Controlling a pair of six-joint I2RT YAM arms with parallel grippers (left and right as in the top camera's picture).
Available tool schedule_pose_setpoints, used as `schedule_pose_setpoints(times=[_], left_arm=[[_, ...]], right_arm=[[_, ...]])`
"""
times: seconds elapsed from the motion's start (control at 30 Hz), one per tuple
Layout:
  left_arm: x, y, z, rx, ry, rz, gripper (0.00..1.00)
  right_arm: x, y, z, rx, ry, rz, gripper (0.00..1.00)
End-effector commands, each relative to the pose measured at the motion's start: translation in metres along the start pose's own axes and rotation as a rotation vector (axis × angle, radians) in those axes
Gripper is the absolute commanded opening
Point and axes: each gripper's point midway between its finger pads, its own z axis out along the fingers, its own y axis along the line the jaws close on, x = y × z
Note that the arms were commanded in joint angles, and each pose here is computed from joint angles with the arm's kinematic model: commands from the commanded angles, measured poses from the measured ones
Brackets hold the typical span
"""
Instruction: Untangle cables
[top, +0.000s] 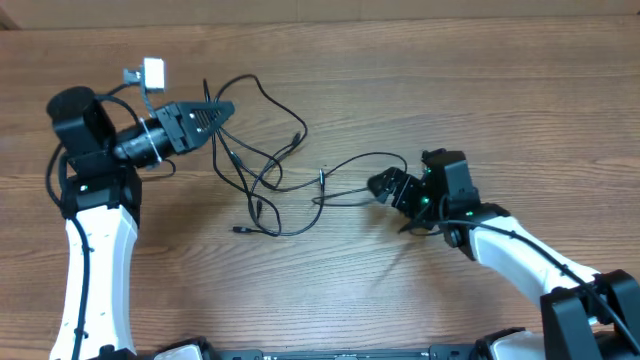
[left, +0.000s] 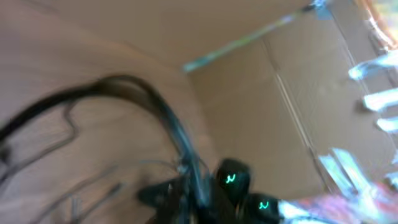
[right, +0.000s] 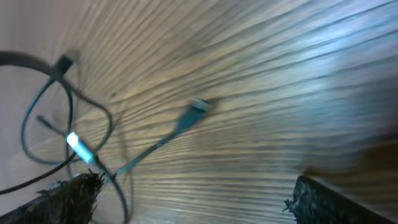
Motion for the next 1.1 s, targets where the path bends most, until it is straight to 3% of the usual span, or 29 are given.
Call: schedule_pose_setpoints(times=[0.0,0.1,0.23,0.63,1.07], left_arm=[[0.001,0.046,-0.006,-0.263,-0.041,0.186,0.35],[0.015,0.084,-0.014,-0.482,-0.015,0.146,0.64],[0.031,0.108,-0.021,-0.654,0.032,0.121,1.00],[0.046,0.145,-0.050,-1.019,0.083,0.152,1.00],[0.049,0.146,-0.051,-1.029,0.091,0.146,1.00]], right_arm=[[-0.018,-0.001,-0.007,0.042,-0.041,-0.022,1.00],[-0.019,-0.014,-0.010,0.116,-0.041,-0.004,1.00],[-0.018,-0.024,-0.013,0.175,-0.042,0.002,1.00],[-0.021,-0.072,-0.037,0.411,-0.040,0.084,1.00],[-0.019,-0.126,-0.072,0.582,0.012,0.224,1.00]])
